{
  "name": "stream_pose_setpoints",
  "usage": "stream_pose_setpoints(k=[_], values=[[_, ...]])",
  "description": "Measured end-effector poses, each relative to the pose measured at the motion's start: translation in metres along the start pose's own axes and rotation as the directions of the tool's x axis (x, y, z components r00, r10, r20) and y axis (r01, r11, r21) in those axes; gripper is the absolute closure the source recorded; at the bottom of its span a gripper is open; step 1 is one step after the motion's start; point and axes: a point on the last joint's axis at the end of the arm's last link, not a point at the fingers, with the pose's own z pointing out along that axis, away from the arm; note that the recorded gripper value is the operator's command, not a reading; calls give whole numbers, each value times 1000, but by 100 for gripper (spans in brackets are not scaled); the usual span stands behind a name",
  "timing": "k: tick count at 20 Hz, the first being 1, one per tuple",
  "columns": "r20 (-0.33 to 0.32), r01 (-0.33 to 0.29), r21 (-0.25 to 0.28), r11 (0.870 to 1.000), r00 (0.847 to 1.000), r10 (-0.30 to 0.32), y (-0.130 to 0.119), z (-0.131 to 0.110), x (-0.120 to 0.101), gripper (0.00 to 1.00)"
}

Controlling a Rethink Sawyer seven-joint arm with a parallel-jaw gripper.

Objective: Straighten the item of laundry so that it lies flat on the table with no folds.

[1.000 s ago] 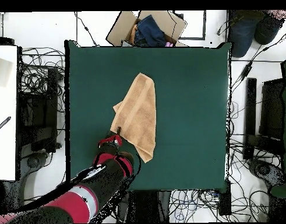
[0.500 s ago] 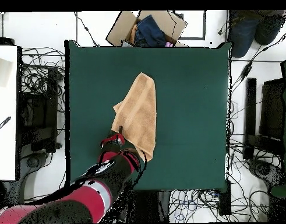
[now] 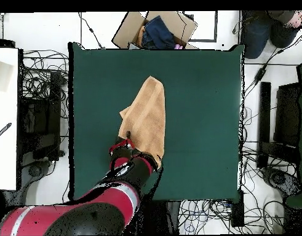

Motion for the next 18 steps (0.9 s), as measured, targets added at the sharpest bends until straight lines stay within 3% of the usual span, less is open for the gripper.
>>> stream_pose_setpoints(k=[14, 15, 18], values=[[69, 12, -86, 996, 998, -6, -12, 4, 8, 0], [77, 9, -91, 996, 997, -2, -12, 4, 8, 100], [80, 8, -91, 996, 997, -1, -11, 5, 8, 100]])
